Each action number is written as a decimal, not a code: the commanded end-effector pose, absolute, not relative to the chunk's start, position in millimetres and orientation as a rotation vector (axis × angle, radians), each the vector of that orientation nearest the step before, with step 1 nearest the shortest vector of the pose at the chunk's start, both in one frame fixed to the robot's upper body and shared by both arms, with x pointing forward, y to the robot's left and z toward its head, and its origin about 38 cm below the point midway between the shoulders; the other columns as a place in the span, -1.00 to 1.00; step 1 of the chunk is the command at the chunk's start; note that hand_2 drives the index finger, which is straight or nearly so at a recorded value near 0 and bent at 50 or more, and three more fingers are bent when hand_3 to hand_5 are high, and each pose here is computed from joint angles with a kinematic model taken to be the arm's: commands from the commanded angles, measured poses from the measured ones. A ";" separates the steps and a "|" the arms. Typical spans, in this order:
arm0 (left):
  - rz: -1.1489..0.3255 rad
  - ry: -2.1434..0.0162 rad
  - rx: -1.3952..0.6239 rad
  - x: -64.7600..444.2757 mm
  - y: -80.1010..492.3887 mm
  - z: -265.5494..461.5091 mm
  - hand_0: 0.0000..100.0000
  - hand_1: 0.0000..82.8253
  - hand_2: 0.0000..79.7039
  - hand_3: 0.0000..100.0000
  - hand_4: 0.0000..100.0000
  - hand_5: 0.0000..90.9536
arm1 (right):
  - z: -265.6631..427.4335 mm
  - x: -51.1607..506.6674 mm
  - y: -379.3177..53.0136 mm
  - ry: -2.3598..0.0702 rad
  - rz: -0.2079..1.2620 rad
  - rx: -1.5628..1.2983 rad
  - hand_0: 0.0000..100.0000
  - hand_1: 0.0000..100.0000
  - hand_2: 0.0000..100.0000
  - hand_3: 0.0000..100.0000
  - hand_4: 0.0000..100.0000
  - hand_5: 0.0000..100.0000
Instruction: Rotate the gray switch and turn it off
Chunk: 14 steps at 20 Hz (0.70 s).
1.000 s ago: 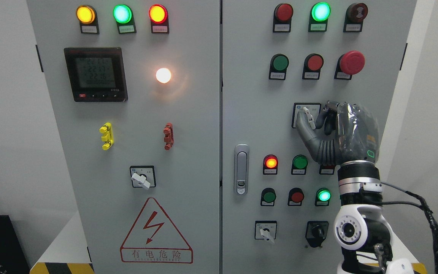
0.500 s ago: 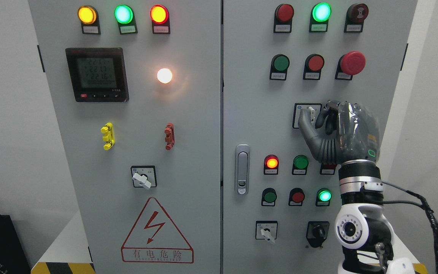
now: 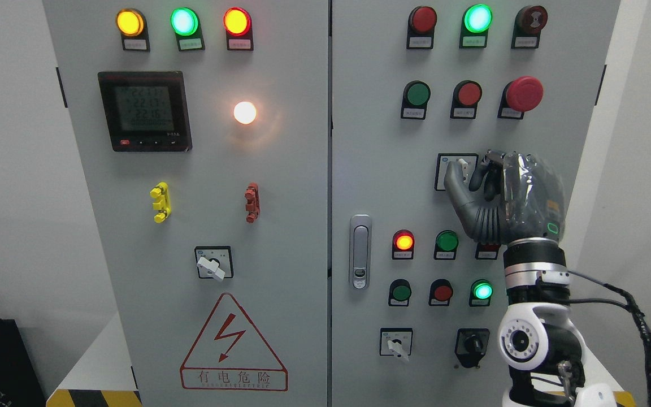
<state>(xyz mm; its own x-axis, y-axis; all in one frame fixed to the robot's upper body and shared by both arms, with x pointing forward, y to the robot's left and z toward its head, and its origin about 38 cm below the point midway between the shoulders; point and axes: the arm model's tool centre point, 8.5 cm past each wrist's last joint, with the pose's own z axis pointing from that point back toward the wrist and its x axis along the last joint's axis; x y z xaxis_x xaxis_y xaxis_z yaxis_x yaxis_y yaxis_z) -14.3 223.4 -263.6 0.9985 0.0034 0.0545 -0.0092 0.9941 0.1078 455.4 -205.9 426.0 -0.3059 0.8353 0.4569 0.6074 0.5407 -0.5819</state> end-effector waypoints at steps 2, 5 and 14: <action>0.029 -0.029 0.108 -22.5 223.2 -263.0 -0.76 -0.06 -1.00 -1.00 -1.00 -1.00 | 427.6 451.4 -204.1 -2.049 0.392 -1.165 0.15 -0.22 0.56 1.00 0.80 1.00; 0.030 -0.031 0.108 -22.4 223.2 -263.0 -0.76 -0.06 -1.00 -1.00 -1.00 -1.00 | 430.0 448.9 -205.4 -2.057 0.387 -1.173 0.14 -0.21 0.56 1.00 0.80 1.00; 0.029 -0.029 0.108 -22.5 223.2 -263.0 -0.76 -0.06 -1.00 -1.00 -1.00 -1.00 | 431.7 445.2 -211.4 -2.058 0.375 -1.189 0.11 -0.19 0.56 1.00 0.80 1.00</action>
